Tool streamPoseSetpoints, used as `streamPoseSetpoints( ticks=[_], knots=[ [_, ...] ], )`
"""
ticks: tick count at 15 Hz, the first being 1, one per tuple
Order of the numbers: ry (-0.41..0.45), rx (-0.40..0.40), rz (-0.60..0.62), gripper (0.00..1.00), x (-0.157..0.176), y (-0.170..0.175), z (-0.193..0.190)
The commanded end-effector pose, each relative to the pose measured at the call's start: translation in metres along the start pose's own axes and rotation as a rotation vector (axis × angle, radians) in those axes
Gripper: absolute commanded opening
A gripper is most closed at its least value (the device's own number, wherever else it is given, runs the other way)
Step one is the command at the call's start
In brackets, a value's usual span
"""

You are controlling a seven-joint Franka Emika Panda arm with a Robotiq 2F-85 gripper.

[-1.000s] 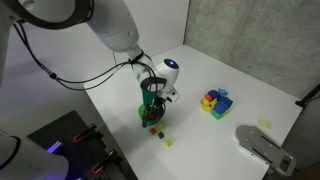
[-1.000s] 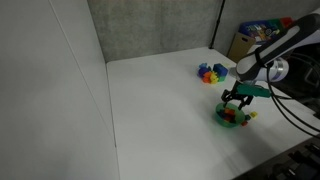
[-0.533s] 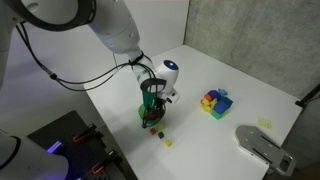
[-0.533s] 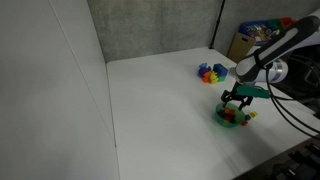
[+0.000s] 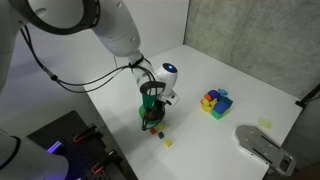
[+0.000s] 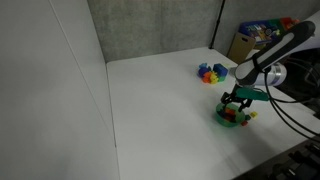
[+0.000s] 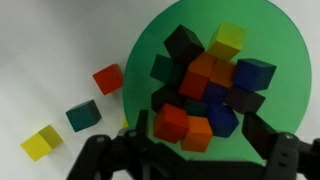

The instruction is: Remove two orange blocks from the green bowl and put it on the table

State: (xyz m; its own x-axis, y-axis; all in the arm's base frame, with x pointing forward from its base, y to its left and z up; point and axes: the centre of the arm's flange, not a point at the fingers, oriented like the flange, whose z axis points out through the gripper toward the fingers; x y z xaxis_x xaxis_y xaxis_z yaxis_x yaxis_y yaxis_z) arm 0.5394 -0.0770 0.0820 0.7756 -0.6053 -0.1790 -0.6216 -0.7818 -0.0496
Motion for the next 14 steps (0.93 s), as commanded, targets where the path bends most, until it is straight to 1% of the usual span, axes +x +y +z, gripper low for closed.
streamPoseSetpoints(
  ticks=[1,4,6,7,8,9,10,11,12,14],
  knots=[
    [0.037,0.003,0.016,0.95,0.0055,-0.0008,0.0016],
    [0.068,0.001,0.045,0.97,0.0057,-0.0004,0.0009],
    [0.075,0.004,0.070,0.94,0.0067,-0.0007,0.0005],
    [0.073,0.002,0.079,0.91,0.0067,-0.0009,0.0003],
    [0.074,-0.002,0.091,0.92,0.0065,-0.0009,0.0003],
    [0.074,-0.007,0.098,0.90,0.0063,-0.0007,0.0004],
    [0.076,-0.015,0.109,0.90,0.0063,-0.0002,0.0006],
    [0.077,-0.020,0.117,0.88,0.0063,0.0003,0.0007],
    [0.079,-0.025,0.123,0.89,0.0062,0.0004,0.0009],
    [0.083,-0.038,0.134,0.86,0.0054,-0.0003,0.0012]
  ],
)
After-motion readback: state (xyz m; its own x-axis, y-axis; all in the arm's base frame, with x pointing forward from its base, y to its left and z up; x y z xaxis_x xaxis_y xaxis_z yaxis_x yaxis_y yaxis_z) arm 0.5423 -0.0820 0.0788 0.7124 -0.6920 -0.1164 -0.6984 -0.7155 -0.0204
